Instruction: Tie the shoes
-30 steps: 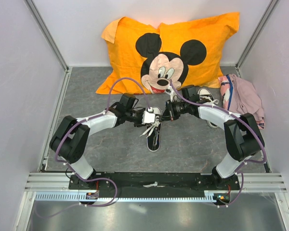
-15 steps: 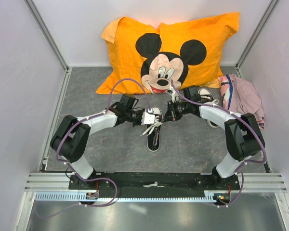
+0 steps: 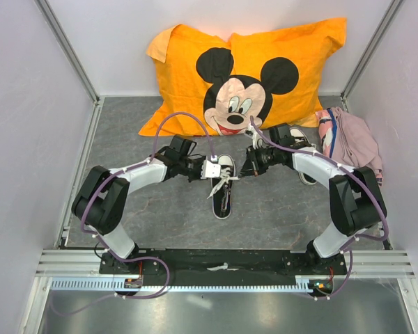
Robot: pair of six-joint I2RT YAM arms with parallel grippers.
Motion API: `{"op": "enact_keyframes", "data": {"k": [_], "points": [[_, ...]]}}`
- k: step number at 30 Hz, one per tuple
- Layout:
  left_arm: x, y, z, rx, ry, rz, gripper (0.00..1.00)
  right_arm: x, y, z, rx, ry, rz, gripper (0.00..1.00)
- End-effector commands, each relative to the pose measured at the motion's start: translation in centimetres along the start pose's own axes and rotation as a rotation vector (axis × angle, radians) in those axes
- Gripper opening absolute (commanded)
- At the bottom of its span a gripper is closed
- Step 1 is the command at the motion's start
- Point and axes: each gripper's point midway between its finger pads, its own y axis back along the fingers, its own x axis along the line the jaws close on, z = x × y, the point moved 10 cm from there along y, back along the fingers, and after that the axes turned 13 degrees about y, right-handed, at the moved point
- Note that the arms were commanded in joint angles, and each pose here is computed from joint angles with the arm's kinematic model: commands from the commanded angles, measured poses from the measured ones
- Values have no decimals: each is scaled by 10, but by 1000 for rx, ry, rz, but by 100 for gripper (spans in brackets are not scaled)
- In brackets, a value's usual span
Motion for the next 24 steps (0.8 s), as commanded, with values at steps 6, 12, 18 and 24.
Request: {"op": "enact_keyframes", "data": {"k": [6, 12, 18, 24], "points": [[10, 12, 2, 5, -71, 22, 2, -4, 17, -4, 5, 55, -41, 0], [11, 10, 2, -7, -61, 9, 2, -3, 17, -6, 7, 53, -35, 0], [16, 8, -1, 12, -37, 23, 2, -3, 18, -6, 8, 61, -36, 0], [14, 10, -9, 27, -15, 27, 1, -2, 19, -8, 14, 63, -46, 0]]}}
